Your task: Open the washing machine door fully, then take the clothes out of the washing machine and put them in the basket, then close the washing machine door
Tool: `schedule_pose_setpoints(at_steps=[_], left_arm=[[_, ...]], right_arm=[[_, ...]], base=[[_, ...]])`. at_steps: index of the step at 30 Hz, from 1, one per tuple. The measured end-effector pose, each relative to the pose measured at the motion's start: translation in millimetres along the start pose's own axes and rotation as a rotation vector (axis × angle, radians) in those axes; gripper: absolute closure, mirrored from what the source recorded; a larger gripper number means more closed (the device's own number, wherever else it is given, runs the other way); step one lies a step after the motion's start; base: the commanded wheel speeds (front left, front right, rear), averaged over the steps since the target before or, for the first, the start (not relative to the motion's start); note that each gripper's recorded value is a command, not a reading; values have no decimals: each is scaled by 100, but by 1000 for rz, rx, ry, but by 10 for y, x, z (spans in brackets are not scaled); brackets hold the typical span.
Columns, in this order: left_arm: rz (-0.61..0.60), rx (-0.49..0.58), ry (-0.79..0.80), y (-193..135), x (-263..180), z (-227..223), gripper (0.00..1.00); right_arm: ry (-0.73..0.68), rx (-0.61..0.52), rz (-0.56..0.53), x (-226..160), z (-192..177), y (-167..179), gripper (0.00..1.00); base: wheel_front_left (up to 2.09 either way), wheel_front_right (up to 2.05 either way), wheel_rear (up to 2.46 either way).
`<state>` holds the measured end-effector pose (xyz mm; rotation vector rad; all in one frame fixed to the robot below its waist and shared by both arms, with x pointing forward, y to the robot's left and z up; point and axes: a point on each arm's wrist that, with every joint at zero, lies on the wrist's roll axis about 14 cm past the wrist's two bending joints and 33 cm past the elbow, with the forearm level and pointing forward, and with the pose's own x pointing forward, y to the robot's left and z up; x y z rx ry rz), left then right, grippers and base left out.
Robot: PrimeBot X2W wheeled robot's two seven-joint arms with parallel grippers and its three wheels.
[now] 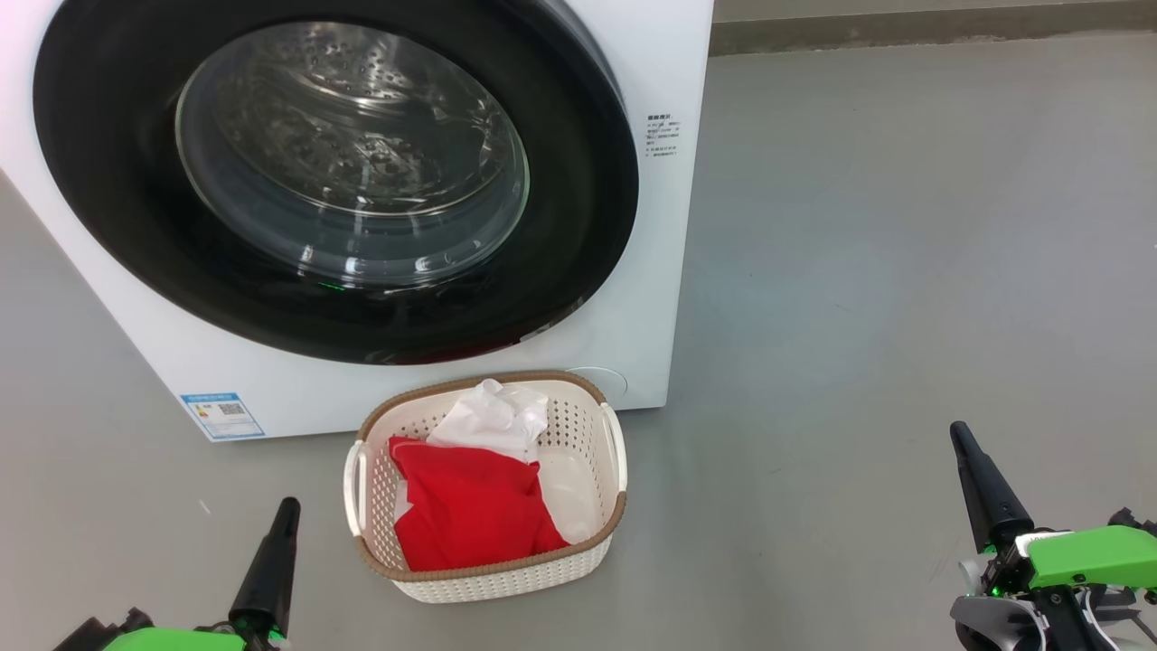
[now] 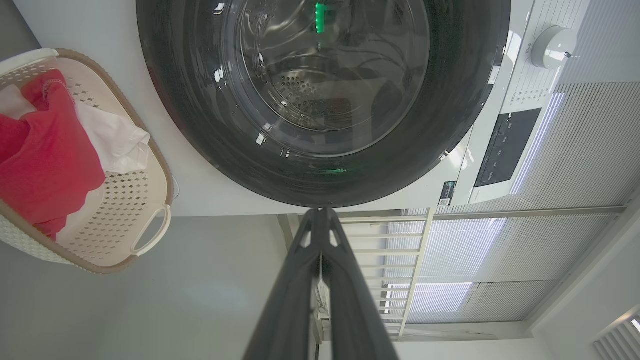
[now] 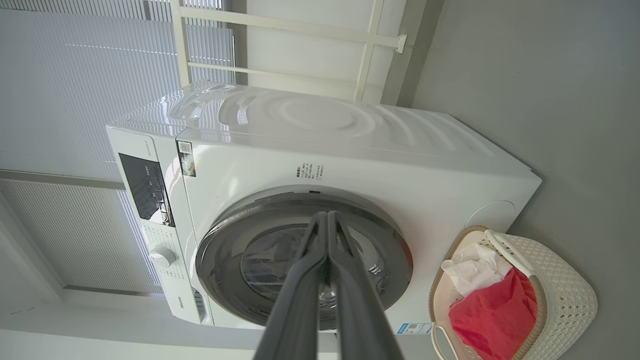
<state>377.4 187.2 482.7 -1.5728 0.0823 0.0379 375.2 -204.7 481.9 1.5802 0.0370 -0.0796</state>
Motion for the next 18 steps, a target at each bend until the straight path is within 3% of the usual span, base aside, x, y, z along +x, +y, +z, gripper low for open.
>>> schedule_pose_setpoints(at_steps=[18], left_arm=[[0, 0, 0, 0, 0, 1, 100]], right_arm=[[5, 0, 0, 0, -5, 0, 100]], base=[[0, 0, 0]])
